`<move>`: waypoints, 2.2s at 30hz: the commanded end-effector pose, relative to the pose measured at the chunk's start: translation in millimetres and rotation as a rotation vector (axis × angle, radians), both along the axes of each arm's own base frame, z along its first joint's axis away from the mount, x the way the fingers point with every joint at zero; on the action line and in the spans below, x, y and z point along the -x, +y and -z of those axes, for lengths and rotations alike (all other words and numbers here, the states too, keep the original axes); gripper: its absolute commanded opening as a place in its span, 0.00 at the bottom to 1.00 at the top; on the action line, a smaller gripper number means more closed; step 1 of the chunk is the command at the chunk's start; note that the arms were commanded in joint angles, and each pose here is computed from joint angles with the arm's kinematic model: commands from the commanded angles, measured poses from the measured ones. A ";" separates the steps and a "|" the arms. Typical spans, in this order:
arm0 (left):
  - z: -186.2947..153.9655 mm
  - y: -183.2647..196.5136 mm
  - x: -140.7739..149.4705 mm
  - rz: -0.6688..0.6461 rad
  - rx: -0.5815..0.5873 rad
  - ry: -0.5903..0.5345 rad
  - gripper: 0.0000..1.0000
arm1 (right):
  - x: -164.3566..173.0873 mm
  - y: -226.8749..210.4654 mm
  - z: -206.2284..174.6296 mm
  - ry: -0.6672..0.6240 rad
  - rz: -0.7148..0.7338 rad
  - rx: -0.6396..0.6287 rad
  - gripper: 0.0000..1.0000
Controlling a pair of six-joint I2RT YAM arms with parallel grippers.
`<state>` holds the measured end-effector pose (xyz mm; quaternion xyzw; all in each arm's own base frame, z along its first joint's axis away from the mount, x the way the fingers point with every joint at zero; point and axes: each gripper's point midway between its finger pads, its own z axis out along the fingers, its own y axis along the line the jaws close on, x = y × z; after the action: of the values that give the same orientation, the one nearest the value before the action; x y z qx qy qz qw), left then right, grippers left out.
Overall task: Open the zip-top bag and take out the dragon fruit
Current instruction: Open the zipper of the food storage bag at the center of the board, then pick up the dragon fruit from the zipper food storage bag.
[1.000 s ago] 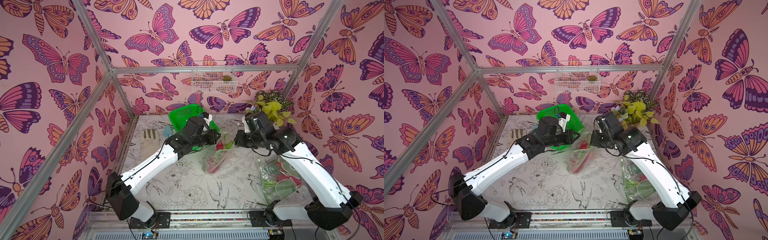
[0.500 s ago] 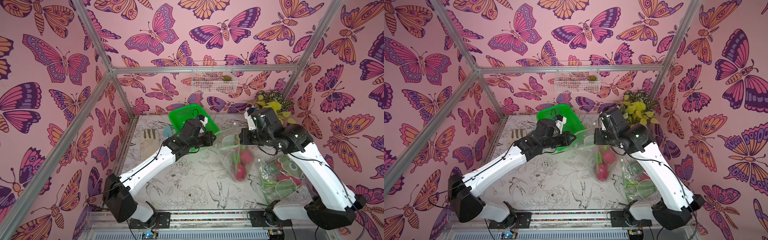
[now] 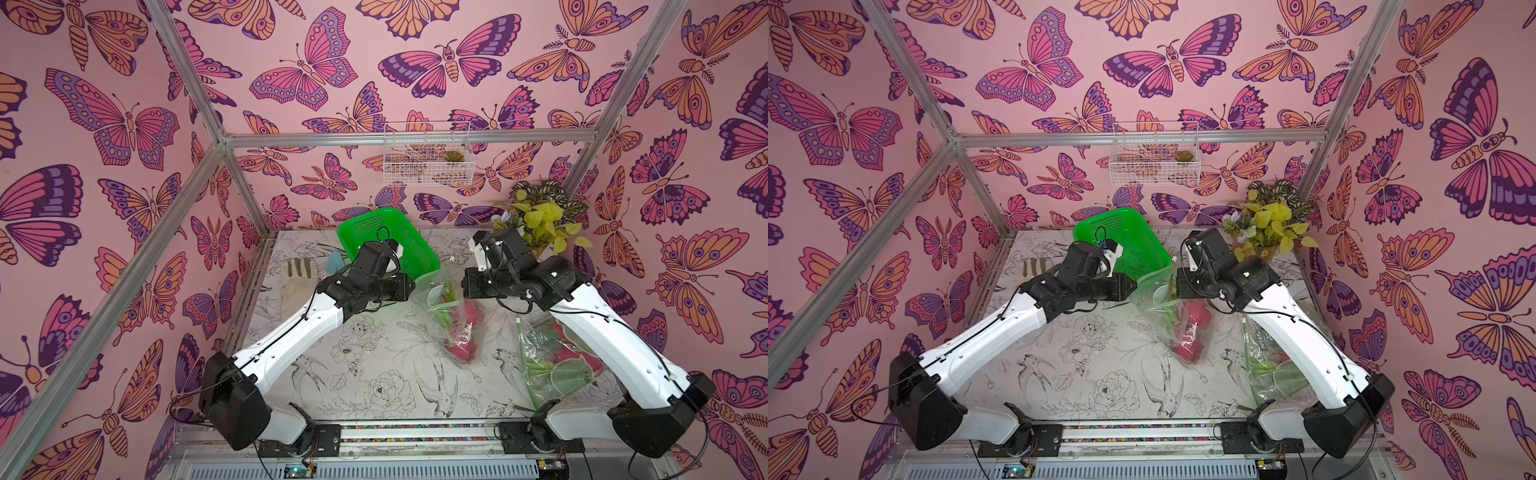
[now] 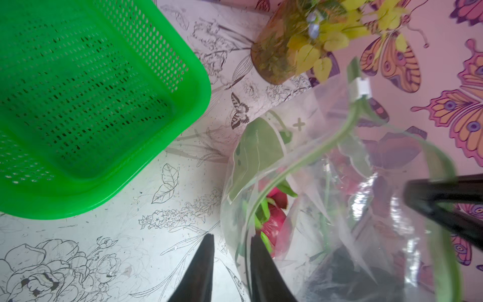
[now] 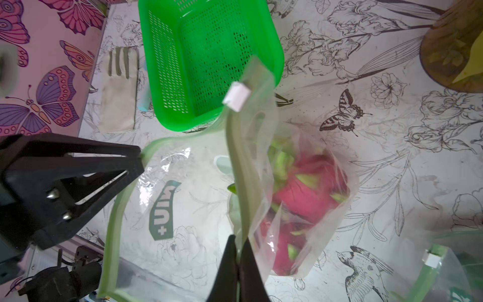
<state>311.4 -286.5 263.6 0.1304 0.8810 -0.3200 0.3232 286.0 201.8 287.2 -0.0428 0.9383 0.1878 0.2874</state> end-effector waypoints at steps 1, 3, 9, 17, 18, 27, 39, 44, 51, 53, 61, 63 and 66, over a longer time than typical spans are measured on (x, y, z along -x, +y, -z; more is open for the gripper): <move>-45.6 -0.2 15.0 0.115 -0.012 -0.143 0.32 | -1.4 10.1 -20.7 -0.043 -0.005 -0.082 0.00; -58.4 -9.7 21.5 0.171 0.010 -0.159 0.32 | -0.1 12.8 -25.4 -0.049 -0.014 -0.095 0.00; -61.0 -52.7 30.6 0.307 0.042 -0.081 0.27 | 4.9 15.7 -33.5 -0.069 -0.028 -0.108 0.00; -19.3 -87.1 17.2 0.309 0.012 0.105 0.25 | 9.9 9.4 -36.7 -0.088 -0.011 -0.112 0.00; -14.5 -90.7 16.2 0.311 0.014 0.124 0.25 | 10.3 8.0 -35.8 -0.088 -0.004 -0.113 0.00; 7.2 -112.6 21.4 0.338 0.014 0.205 0.33 | 13.0 -1.0 -33.5 -0.104 0.037 -0.117 0.00; 39.4 -123.4 31.1 0.343 -0.065 0.225 0.36 | 12.8 -1.8 -32.1 -0.112 0.060 -0.145 0.00; 46.3 -127.1 31.6 0.353 -0.082 0.225 0.36 | 14.0 -2.6 -31.7 -0.112 0.061 -0.144 0.00; 56.5 -129.5 29.8 0.353 -0.099 0.233 0.35 | 13.8 -2.9 -29.4 -0.109 0.063 -0.142 0.00; 58.7 -129.5 30.9 0.356 -0.102 0.238 0.34 | 13.7 -3.4 -29.2 -0.110 0.064 -0.139 0.00; 57.3 -128.2 32.2 0.364 -0.104 0.229 0.14 | 13.1 -6.9 -28.0 -0.115 0.074 -0.124 0.00; 55.9 -128.1 31.9 0.363 -0.103 0.226 0.00 | 13.4 -7.3 -28.3 -0.117 0.073 -0.124 0.00; 47.9 -129.3 31.5 0.369 -0.091 0.208 0.00 | 14.0 -9.7 -27.4 -0.120 0.079 -0.114 0.00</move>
<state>282.8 -414.5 216.1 0.2612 0.8856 -0.3478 0.1629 274.5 197.0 309.8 -0.0012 0.9117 0.2318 0.3392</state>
